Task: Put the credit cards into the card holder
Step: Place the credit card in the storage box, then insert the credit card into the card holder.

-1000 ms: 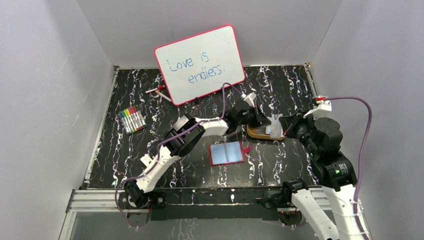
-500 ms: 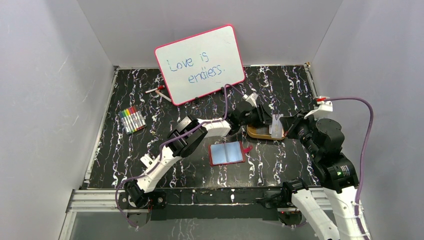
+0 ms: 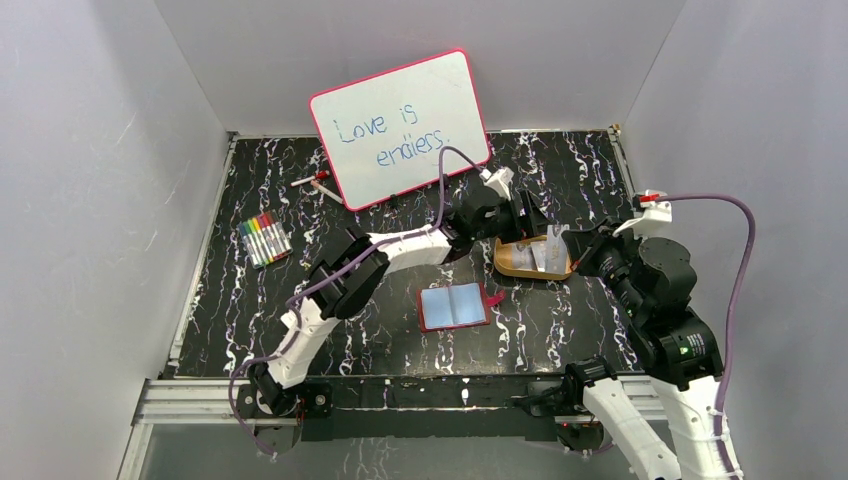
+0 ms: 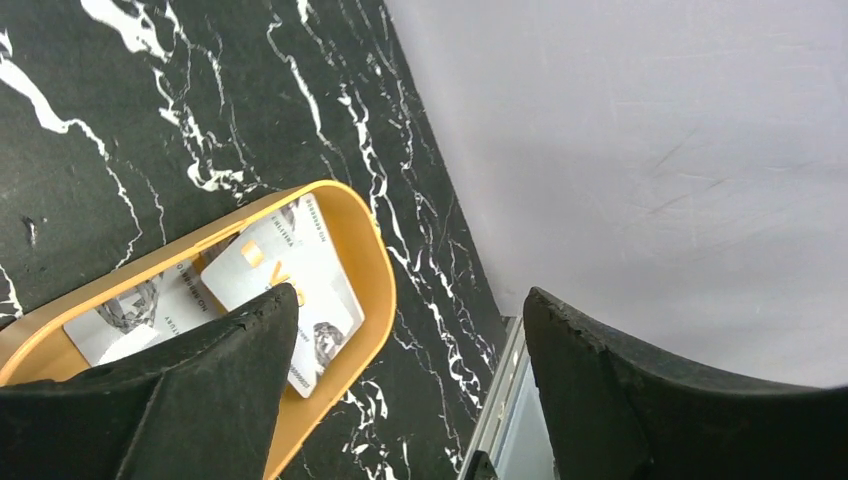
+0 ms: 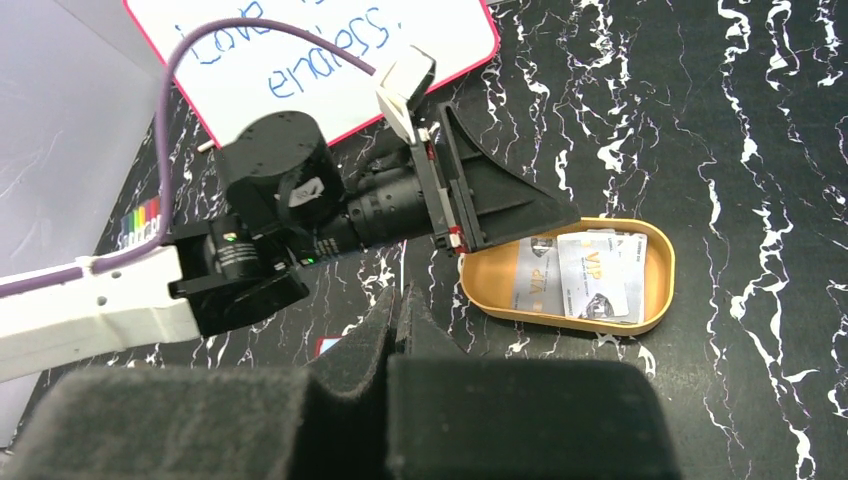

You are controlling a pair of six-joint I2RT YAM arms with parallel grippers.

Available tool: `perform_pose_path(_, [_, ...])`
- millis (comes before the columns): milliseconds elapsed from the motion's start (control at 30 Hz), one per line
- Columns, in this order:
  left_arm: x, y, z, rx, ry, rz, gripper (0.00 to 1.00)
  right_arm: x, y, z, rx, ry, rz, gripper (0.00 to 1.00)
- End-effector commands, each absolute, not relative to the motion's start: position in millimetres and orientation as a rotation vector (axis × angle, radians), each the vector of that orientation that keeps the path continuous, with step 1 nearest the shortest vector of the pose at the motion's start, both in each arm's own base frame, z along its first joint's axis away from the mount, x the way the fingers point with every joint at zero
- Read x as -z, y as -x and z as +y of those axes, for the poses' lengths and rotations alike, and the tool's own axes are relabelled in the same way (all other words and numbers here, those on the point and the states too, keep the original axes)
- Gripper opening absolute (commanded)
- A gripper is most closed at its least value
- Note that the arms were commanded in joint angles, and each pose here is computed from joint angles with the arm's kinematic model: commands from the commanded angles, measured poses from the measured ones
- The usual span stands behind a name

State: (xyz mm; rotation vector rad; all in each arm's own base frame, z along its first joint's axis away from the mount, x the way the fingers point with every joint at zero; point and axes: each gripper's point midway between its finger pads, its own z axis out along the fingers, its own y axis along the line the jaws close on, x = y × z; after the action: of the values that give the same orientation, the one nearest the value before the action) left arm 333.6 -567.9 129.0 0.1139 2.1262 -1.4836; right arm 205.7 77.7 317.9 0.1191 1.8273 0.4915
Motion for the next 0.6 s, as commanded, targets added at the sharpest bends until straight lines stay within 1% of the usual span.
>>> perform_pose_path(0, [-156.6,-337.9,-551.4,1.397,-0.129,2.090,0.81,-345.0,-205.5,80.4,-0.521,-0.103,1.751,0.00])
perform_pose_path(133, [-163.2,-337.6,-535.0,1.350,-0.108,2.072,0.83,-347.8,-205.7,86.4,-0.548,-0.077,1.754,0.00])
perform_pose_path(233, [-171.9,-345.2,-500.4,1.237,-0.026,2.080,0.83,-348.0,-205.2,104.7,-0.628,0.006,1.777,0.00])
perform_pose_path(333, [-190.3,-358.7,-424.4,1.052,0.172,2.051,0.83,-345.6,-205.5,131.6,-0.758,0.120,1.799,0.00])
perform_pose_path(433, [-227.0,-355.6,-336.5,0.942,0.332,1.944,0.83,-349.1,-203.6,160.8,-0.933,0.227,1.769,0.00])
perform_pose_path(467, [-252.9,-344.9,-312.0,0.960,0.337,1.880,0.86,-350.5,-203.2,169.5,-0.993,0.254,1.754,0.00])
perform_pose_path(500, [-252.1,-339.8,-298.5,0.962,0.322,1.871,0.90,-350.7,-202.7,179.3,-1.061,0.286,1.741,0.00])
perform_pose_path(533, [-273.4,-324.7,-285.4,1.022,0.277,1.814,0.94,-350.4,-201.9,187.6,-1.124,0.313,1.729,0.00])
perform_pose_path(567, [-281.9,-311.3,-279.0,1.080,0.218,1.787,0.96,-349.3,-201.2,195.4,-1.187,0.336,1.720,0.00])
